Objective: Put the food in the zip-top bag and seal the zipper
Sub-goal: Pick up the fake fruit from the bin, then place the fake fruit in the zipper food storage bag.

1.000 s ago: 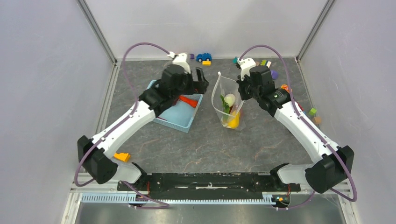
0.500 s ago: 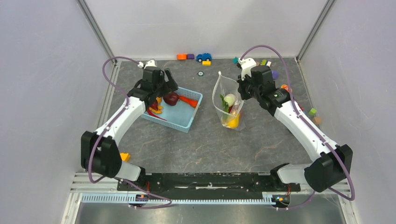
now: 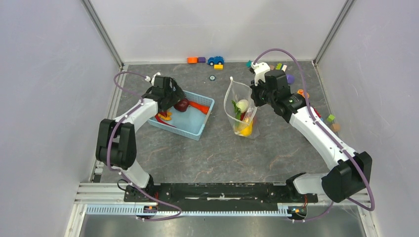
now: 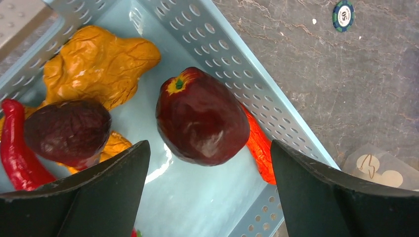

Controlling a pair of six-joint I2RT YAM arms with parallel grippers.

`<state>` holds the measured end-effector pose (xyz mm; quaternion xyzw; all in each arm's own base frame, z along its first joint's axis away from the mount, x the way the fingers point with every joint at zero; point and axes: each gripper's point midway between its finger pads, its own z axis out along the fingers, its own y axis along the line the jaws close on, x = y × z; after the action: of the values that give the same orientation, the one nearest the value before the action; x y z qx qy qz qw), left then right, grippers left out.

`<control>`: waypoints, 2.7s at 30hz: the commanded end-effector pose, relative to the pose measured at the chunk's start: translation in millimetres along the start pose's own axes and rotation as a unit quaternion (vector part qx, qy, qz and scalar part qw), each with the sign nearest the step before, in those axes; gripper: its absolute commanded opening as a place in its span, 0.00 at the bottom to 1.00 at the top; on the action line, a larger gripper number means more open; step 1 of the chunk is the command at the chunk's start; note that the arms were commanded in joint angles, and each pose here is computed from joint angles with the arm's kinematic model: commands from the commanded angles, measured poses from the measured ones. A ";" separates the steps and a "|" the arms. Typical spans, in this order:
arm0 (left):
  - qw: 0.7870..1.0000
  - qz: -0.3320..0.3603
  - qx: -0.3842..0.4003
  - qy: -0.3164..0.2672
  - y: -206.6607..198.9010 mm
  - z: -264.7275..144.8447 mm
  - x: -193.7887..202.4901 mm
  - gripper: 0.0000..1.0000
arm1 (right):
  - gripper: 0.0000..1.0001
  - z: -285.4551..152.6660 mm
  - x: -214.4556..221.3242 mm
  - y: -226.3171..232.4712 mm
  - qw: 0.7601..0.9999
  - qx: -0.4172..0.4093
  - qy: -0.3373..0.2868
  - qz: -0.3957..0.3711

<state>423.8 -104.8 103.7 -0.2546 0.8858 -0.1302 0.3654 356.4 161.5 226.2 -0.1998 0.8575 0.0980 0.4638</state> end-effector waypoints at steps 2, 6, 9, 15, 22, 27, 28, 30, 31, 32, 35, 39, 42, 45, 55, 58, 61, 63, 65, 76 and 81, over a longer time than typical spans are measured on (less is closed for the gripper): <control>0.999 -0.039 0.026 0.005 -11.4 16.8 0.9 0.93 | 0.03 3.7 -3.6 -0.7 1.000 -0.003 -0.008 -0.004; 0.999 -0.042 0.019 0.014 -9.0 26.1 5.7 0.89 | 0.03 2.6 -4.8 -1.7 1.000 0.000 -0.011 -0.005; 0.999 -0.041 0.009 0.017 -4.7 31.3 8.9 0.88 | 0.03 1.9 -4.2 -3.1 1.000 0.004 -0.011 -0.004; 0.999 -0.037 -0.004 0.030 1.8 40.8 17.5 0.78 | 0.03 3.2 -2.3 -3.4 1.000 0.005 -0.007 -0.004; 0.999 -0.028 0.002 0.023 -1.3 32.7 11.4 0.57 | 0.03 2.1 -4.0 -2.2 1.000 0.002 -0.010 -0.004; 1.000 -0.027 0.015 0.006 -5.3 12.7 2.1 0.39 | 0.03 0.2 -5.9 -1.2 1.000 -0.001 -0.014 -0.002; 0.999 -0.028 0.019 -0.001 -6.5 6.5 -1.4 0.36 | 0.03 -0.3 -6.7 -0.9 1.000 -0.001 -0.016 -0.001; 0.999 -0.029 0.022 -0.015 -7.7 -5.7 -6.7 0.31 | 0.03 -1.2 -7.0 0.6 1.000 -0.005 -0.016 0.000; 0.999 -0.028 0.024 -0.022 -9.2 -11.9 -8.9 0.29 | 0.03 -1.3 -7.6 1.3 1.000 -0.007 -0.018 0.000; 0.999 -0.026 0.031 -0.030 -13.2 -20.2 -11.9 0.28 | 0.03 -1.1 -7.4 2.4 1.000 -0.010 -0.018 0.001; 0.997 -0.014 0.057 -0.053 -29.6 -44.7 -18.8 0.26 | 0.03 -1.3 -8.3 5.7 1.000 -0.019 -0.021 0.004; 0.991 0.019 0.104 -0.088 -61.4 -79.4 -26.9 0.23 | 0.03 -2.8 -9.1 9.4 0.999 -0.029 -0.024 0.007; 0.982 0.048 0.152 -0.101 -91.4 -105.6 -29.1 0.19 | 0.03 -5.0 -9.1 10.7 0.999 -0.032 -0.028 0.009; 0.965 0.093 0.221 -0.106 -127.5 -134.2 -24.4 0.19 | 0.03 -7.3 -8.5 11.5 0.999 -0.034 -0.031 0.009; 0.857 0.233 0.451 -0.093 -232.8 -233.6 29.7 0.19 | 0.03 -14.9 -15.2 14.8 0.998 -0.042 -0.047 0.010; 0.837 0.268 0.469 -0.087 -244.1 -241.2 49.4 0.20 | 0.03 -18.0 -19.8 16.6 0.997 -0.048 -0.055 0.011; 0.828 0.282 0.479 -0.075 -254.8 -239.8 62.4 0.21 | 0.03 -19.2 -21.5 19.1 0.997 -0.053 -0.056 0.017; 0.824 0.291 0.481 -0.064 -260.1 -235.9 69.5 0.21 | 0.03 -20.8 -22.8 19.6 0.997 -0.055 -0.057 0.019; 0.826 0.304 0.471 -0.053 -261.3 -226.8 77.7 0.21 | 0.03 -24.4 -26.3 19.5 0.996 -0.054 -0.062 0.020; 0.851 0.337 0.403 -0.013 -243.8 -179.7 104.5 0.26 | 0.03 -32.7 -37.4 16.7 0.996 -0.045 -0.077 0.031; 0.855 0.343 0.388 -0.006 -242.6 -169.1 107.6 0.29 | 0.03 -33.9 -41.2 17.4 0.995 -0.047 -0.083 0.031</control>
<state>315.0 -356.6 246.7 0.2142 0.8024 -0.3447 0.4375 338.1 175.1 244.2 -0.1956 0.8407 0.1600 0.4790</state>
